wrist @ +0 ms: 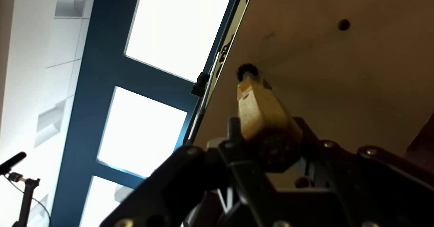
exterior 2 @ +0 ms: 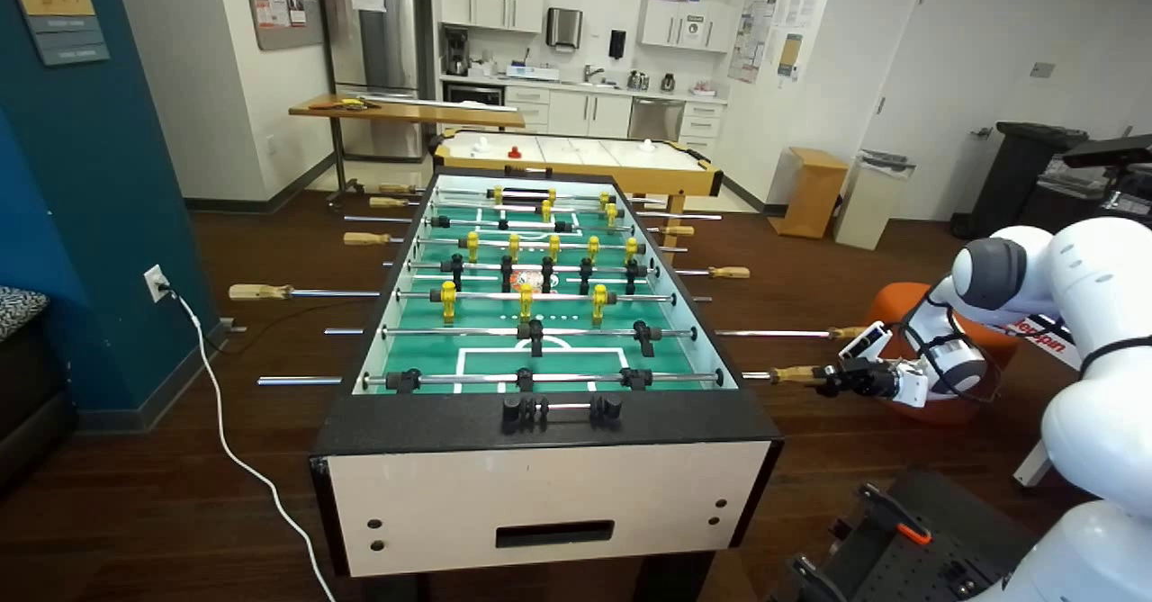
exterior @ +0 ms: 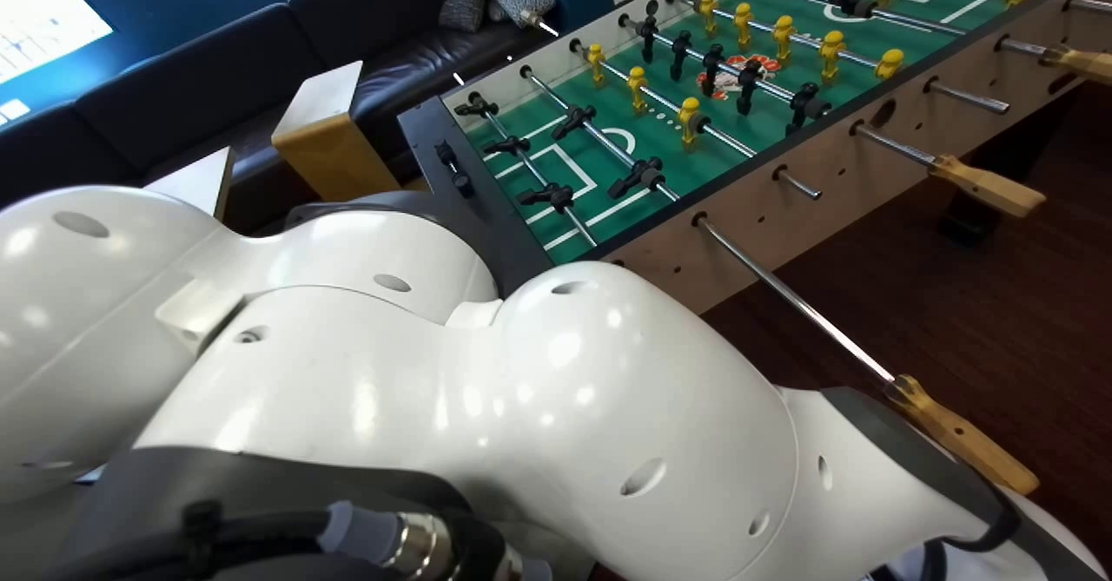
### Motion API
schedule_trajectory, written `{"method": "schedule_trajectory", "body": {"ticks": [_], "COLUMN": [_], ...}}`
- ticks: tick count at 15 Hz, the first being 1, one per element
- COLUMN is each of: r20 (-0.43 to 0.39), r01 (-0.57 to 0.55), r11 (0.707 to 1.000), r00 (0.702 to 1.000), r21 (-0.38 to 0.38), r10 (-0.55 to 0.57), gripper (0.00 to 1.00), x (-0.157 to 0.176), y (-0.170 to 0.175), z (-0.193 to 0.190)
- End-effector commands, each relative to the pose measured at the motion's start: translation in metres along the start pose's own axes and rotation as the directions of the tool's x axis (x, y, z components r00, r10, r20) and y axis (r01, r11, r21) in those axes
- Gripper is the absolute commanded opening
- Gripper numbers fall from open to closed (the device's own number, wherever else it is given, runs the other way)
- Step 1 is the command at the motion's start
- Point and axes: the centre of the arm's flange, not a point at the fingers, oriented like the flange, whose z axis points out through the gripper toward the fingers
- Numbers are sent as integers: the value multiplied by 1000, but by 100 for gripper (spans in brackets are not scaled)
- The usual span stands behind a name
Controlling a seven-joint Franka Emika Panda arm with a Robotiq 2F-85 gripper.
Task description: Twist the first handle to the right
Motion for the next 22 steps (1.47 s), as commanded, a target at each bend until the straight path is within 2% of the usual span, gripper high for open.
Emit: {"method": "schedule_trajectory", "body": {"ticks": [1, 7, 12, 13, 14, 18, 19, 22], "r20": [-14, -56, -71, -16, -13, -13, -13, -18], "r01": [-143, -340, -473, -411, -416, -416, -416, -481], "r11": [985, 935, 876, 911, 909, 909, 909, 877], "r00": [990, 940, 881, 911, 909, 909, 909, 877], "r21": [-100, -98, -96, 4, 7, 8, 8, -6], "r10": [142, 336, 468, 411, 416, 416, 416, 481], "gripper": [15, 15, 15, 15, 40, 40, 15, 15], "x": [-4, -2, 6, -2, -3, -3, -3, -4], "y": [19, 30, 35, 2, 2, 2, 2, 9], "z": [5, 13, 26, 5, 4, 4, 4, 7]}}
